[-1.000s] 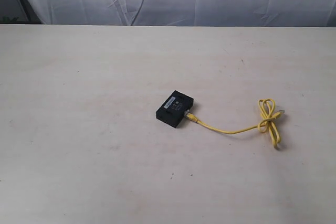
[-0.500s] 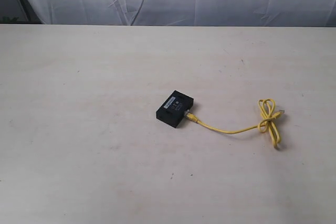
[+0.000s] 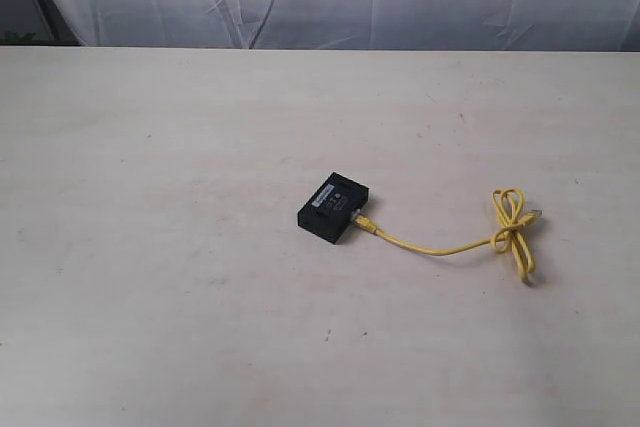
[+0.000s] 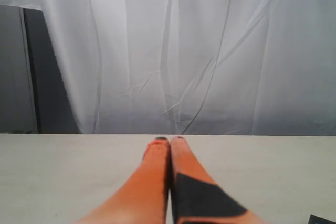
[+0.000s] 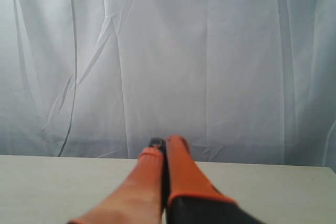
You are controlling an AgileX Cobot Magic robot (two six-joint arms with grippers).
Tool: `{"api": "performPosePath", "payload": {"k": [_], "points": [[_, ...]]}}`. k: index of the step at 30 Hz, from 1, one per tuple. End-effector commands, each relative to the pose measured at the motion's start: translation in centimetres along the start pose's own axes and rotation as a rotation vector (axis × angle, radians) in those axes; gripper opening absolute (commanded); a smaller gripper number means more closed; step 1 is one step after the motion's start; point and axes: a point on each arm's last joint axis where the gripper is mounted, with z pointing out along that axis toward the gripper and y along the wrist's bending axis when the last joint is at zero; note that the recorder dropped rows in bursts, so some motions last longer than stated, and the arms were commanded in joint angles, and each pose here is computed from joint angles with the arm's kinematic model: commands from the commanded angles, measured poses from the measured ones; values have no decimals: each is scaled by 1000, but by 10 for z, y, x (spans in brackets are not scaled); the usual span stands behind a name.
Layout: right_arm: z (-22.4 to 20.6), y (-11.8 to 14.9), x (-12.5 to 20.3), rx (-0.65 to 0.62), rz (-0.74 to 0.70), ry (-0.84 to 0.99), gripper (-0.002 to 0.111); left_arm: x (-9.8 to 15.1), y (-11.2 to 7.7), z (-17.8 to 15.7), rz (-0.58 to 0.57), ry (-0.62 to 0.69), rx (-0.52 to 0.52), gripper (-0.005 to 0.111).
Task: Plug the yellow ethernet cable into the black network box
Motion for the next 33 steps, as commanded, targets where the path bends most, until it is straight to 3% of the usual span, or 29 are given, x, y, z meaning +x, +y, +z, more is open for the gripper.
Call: {"api": "performPosePath", "payload": {"k": [1,12,33], "points": [[-1,-1,0,8,0,-13,-1,26,5,-1,-22,6,-44,0],[-1,-1,0,8,0,-13,-1,76,12,0,-25,107,-87,0],[-1,-1,0,8,0,-13,-1,81,12,0,-13,159,-89,0]]}}
